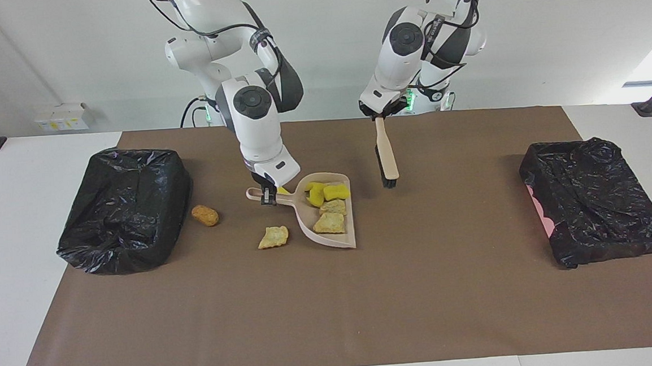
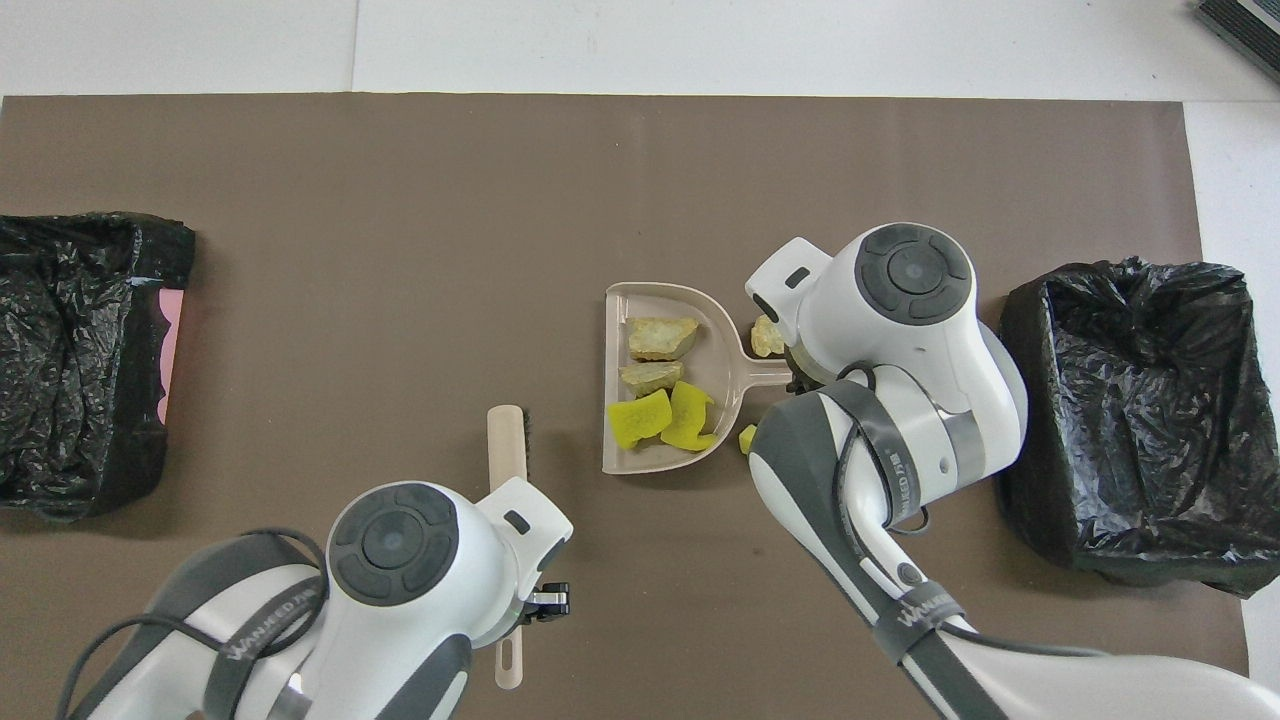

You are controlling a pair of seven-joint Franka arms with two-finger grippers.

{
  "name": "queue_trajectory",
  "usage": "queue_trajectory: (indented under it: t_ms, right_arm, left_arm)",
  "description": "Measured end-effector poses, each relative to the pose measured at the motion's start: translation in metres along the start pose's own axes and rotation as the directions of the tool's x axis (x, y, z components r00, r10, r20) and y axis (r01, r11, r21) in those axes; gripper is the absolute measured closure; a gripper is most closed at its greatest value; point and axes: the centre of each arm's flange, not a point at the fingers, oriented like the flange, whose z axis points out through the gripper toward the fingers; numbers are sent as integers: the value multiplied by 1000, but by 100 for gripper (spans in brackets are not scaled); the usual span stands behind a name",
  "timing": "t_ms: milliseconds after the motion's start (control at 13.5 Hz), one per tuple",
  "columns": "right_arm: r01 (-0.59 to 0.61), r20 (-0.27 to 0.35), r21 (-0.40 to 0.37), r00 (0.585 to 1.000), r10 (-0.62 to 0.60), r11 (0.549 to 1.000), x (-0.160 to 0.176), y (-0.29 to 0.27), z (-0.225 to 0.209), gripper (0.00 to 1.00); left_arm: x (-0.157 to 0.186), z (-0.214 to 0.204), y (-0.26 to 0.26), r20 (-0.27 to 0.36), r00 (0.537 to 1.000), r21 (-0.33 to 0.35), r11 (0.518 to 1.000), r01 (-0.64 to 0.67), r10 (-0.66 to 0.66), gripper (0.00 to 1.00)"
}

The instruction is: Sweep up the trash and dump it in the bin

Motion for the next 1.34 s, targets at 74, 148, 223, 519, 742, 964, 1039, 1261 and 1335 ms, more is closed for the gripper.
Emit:
queue_trajectory:
  t_ms: [74, 148, 223, 519, 742, 964, 1039, 1261, 1335]
  right_arm:
    - [-3, -11, -3, 1000, 3, 1000, -8, 3, -4, 67]
    - [-5, -22, -11, 1000, 4, 1000, -19, 7, -11, 67]
    - [-5, -37, -13, 999, 4, 1000, -35, 12, -19, 67]
    - [-10, -100, 18, 995, 12, 1000, -110, 31, -46, 67]
    - [-22, -104, 35, 994, 26, 999, -169, 38, -55, 67]
    - [-53, -111, 59, 992, 59, 997, -246, 37, -60, 67]
    - [-59, -116, 60, 991, 66, 996, -275, 34, -66, 67]
    - [-73, -108, 41, 991, 77, 997, -351, 24, -86, 67]
    - [-78, -102, 29, 992, 80, 997, -376, 20, -92, 67]
  left_arm:
    - [-7, 13, 10, -25, 1000, -7, 1000, 8, -8, 73]
    - [-15, 23, 18, -35, 999, -5, 1000, 2, -2, 73]
    - [-23, 36, 24, -33, 999, 7, 1000, -12, 12, 73]
    - [-37, 77, 45, -81, 997, -7, 1000, -11, 10, 73]
    - [-35, 86, 47, -79, 997, -3, 1000, -4, 3, 73]
    - [-36, 97, 54, -82, 997, -3, 1000, 11, -12, 73]
    - [-36, 98, 55, -85, 996, -5, 1000, 16, -16, 73]
    - [-36, 98, 57, -90, 995, -12, 999, 34, -35, 73]
    - [-35, 99, 57, -93, 995, -16, 999, 45, -46, 73]
